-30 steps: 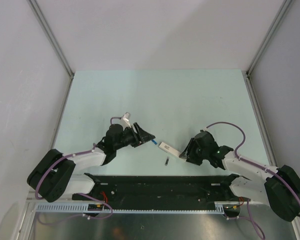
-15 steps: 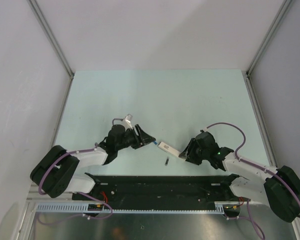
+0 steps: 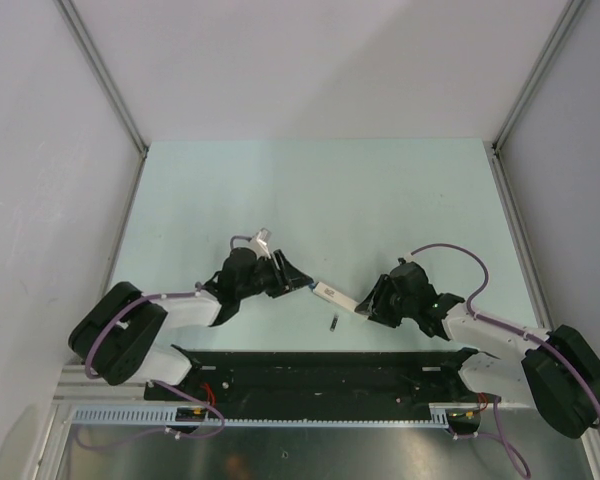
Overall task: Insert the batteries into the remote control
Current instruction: Load the battery cover into the remote control.
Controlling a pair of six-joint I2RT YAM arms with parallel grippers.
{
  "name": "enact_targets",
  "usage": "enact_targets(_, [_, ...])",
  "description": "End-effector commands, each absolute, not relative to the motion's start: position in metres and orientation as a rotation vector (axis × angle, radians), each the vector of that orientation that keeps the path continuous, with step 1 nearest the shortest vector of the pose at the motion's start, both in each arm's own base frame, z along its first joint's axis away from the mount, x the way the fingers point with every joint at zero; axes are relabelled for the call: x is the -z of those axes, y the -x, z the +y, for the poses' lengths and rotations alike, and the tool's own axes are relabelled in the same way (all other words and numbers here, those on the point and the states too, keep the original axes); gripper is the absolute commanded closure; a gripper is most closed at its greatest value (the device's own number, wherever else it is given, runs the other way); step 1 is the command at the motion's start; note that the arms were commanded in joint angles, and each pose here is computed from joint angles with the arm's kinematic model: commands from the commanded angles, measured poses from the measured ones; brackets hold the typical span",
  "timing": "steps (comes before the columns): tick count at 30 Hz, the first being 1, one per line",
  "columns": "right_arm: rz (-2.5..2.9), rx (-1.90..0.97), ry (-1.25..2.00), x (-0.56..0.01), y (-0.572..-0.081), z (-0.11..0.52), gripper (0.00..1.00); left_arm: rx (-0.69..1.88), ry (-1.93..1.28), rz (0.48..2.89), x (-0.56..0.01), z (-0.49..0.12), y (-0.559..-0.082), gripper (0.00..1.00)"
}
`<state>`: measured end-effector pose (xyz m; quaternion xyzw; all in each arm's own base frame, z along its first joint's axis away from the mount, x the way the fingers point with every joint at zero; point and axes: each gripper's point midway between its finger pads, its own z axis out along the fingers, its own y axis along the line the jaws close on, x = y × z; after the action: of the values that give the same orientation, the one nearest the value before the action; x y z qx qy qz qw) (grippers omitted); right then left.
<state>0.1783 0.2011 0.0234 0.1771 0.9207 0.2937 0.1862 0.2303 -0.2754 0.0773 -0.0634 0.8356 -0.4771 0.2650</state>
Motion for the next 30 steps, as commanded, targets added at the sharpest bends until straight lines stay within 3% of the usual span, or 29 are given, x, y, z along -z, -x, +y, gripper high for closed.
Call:
enact_targets(1, [2.748, -0.544, -0.507, 0.022, -0.146, 0.160, 0.52, 1.244, 0.139, 2.186, -0.090, -0.283, -0.252, 0.56])
enact_targets(5, [2.749, -0.544, -0.509, 0.022, -0.146, 0.160, 0.52, 1.211, 0.152, 2.181, -0.088, -0.285, -0.263, 0.73])
enact_targets(6, [2.752, -0.544, -0.507, 0.023, -0.145, 0.159, 0.52, 1.205, 0.150, 2.175, -0.089, -0.286, -0.266, 0.81])
enact_targets(11, [2.754, -0.539, -0.504, 0.024, -0.144, 0.158, 0.52, 1.133, 0.158, 2.230, -0.068, -0.281, -0.268, 1.00])
enact_targets(30, [2.754, -0.543, -0.500, 0.025, -0.143, 0.157, 0.52, 1.060, 0.161, 2.366, -0.023, -0.281, -0.262, 1.00])
